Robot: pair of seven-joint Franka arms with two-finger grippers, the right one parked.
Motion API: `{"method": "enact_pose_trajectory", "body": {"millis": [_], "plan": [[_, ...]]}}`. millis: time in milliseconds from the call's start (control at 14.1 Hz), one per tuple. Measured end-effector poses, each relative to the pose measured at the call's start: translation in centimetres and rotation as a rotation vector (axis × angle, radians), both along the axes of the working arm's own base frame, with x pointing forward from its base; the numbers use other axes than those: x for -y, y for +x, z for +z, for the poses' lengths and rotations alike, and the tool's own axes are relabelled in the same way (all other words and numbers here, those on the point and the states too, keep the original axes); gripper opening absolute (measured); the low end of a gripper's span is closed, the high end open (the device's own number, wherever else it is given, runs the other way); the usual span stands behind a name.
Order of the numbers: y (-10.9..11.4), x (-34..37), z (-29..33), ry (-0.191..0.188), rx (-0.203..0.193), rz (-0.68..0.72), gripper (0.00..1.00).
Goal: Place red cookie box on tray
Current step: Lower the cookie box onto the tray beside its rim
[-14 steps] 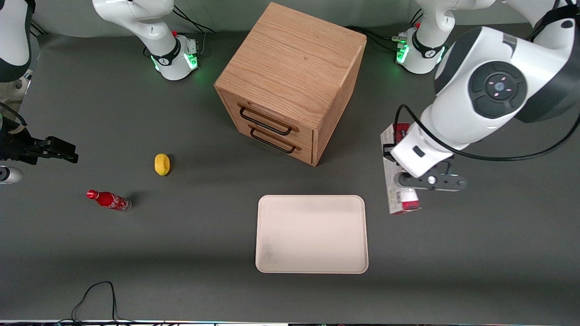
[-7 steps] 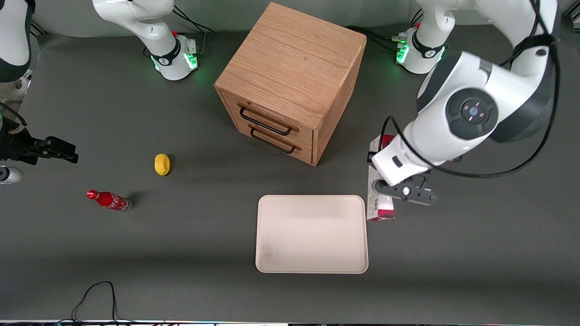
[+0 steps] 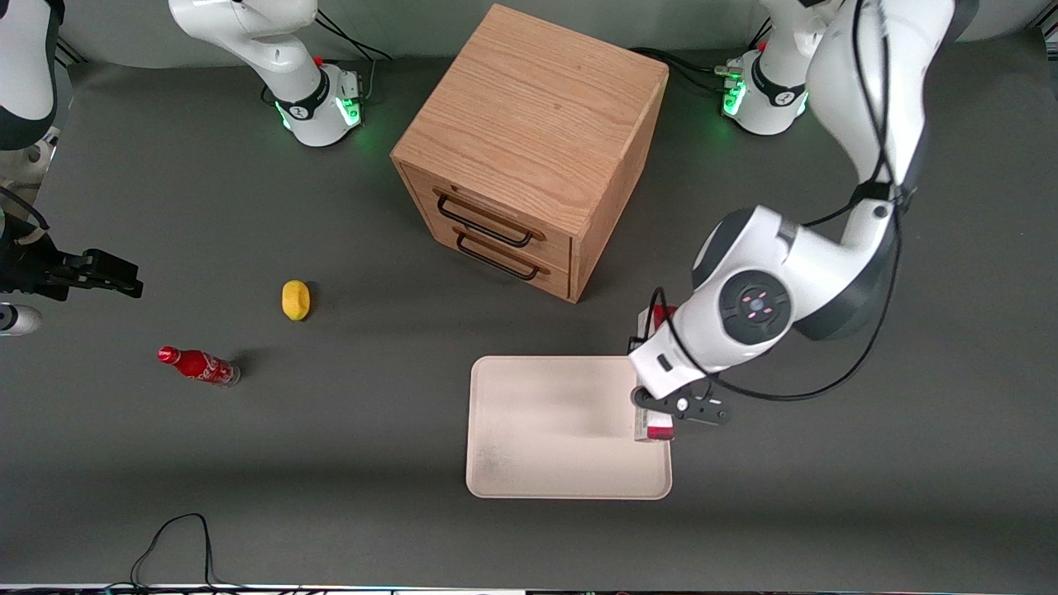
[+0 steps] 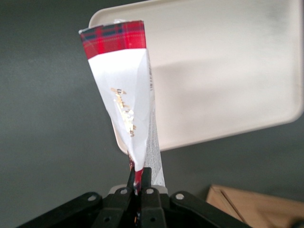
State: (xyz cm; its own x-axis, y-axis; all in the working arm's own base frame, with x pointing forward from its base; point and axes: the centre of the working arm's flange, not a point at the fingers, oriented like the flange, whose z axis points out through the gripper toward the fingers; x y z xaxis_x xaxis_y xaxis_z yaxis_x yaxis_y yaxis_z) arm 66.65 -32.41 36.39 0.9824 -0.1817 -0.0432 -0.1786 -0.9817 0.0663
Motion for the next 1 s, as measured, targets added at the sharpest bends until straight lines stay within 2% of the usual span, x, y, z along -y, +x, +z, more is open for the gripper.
{"method": "enact_pose_trajectory", "body": {"millis": [213,355,995], "plan": [[0.7,1.0,-5.3,0.038,0.027,0.015,0.03],[1.0,1.1,-7.8,0.049,0.037,0.017,0.03],[1.9,0.9,-10.0,0.034,0.072,0.025,0.03]]}}
